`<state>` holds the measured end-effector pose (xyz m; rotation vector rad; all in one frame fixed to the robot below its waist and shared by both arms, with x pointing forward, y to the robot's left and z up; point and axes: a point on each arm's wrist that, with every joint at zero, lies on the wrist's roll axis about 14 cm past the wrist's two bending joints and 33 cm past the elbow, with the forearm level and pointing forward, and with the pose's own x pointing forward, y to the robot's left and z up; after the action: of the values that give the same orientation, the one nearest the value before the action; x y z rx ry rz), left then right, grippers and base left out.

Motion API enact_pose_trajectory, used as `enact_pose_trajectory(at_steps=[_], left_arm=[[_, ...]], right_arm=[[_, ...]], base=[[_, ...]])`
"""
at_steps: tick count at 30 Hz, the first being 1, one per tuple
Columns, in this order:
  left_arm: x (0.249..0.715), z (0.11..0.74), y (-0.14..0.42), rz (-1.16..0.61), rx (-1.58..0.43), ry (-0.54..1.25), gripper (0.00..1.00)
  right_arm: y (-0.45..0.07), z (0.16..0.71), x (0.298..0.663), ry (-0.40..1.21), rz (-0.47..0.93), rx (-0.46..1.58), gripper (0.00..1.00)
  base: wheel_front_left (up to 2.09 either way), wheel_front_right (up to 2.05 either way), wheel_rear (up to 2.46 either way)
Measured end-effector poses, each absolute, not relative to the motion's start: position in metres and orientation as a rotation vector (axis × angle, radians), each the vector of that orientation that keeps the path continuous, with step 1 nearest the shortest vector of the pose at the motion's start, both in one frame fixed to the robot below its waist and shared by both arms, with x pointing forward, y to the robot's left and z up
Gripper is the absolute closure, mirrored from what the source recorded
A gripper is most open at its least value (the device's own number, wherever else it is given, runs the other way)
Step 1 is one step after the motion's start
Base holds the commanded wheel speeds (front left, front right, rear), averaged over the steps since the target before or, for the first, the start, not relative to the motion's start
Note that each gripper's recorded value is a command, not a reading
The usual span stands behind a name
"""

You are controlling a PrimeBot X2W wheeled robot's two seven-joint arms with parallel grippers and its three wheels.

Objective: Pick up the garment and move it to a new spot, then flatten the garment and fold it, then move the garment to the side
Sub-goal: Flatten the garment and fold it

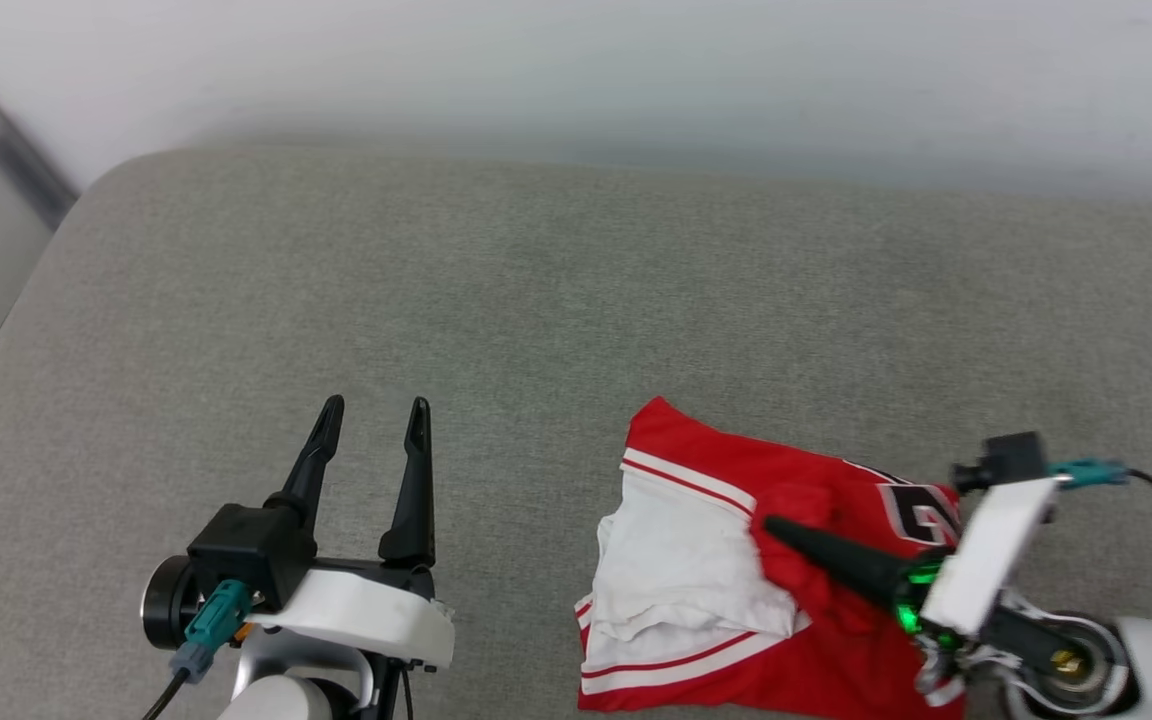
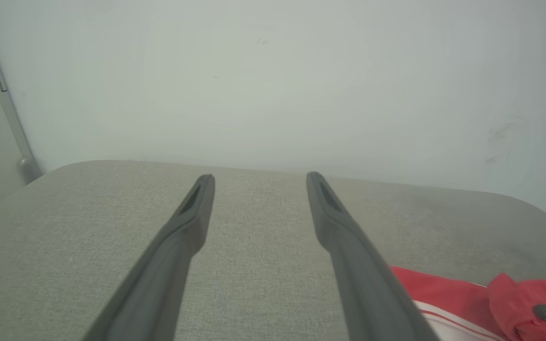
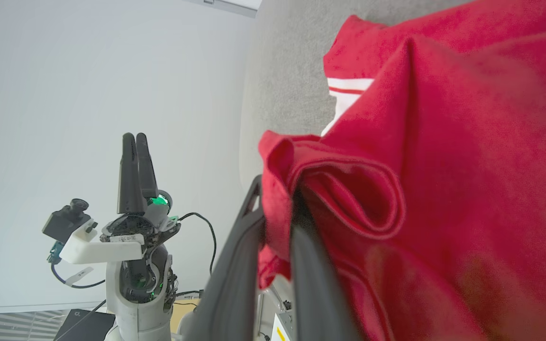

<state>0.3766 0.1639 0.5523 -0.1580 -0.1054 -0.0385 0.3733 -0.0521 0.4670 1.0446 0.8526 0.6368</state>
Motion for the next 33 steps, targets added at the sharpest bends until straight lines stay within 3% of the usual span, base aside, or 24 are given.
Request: enact_pose_trajectory(at_steps=[8,10,11,18,23,27,33], left_arm=[[0.376,0.546,0.171,-0.008,-0.165,-0.087,0.00],[0.376,0.544,0.173,-0.001,-0.165,-0.082,0.00],[0.376,0.542,0.173,0.000,-0.165,-0.079,0.00],[0.380,0.538,0.172,-0.001,-0.165,-0.068,0.00],[0.383,0.539,0.168,-0.014,-0.167,-0.074,0.00],[0.384,0.542,0.165,-0.025,-0.167,-0.081,0.00],[0.388,0.544,0.160,-0.036,-0.171,-0.092,0.00]], right_arm=[[0.020,0.457,0.366,0.942,0.766,0.998,1.00],[0.025,0.451,0.371,0.926,0.745,0.961,0.53],[0.027,0.448,0.373,0.918,0.734,0.944,0.00],[0.034,0.447,0.383,0.856,0.718,0.898,0.00],[0.023,0.459,0.392,0.747,0.744,0.707,0.00],[-0.020,0.469,0.419,0.540,0.675,0.382,0.00],[-0.101,0.493,0.450,0.299,0.470,0.131,0.00]], base=[[0.00,0.00,0.00],[0.00,0.00,0.00],[0.00,0.00,0.00],[0.00,0.00,0.00],[0.00,0.00,0.00],[0.00,0.00,0.00],[0.00,0.00,0.00]])
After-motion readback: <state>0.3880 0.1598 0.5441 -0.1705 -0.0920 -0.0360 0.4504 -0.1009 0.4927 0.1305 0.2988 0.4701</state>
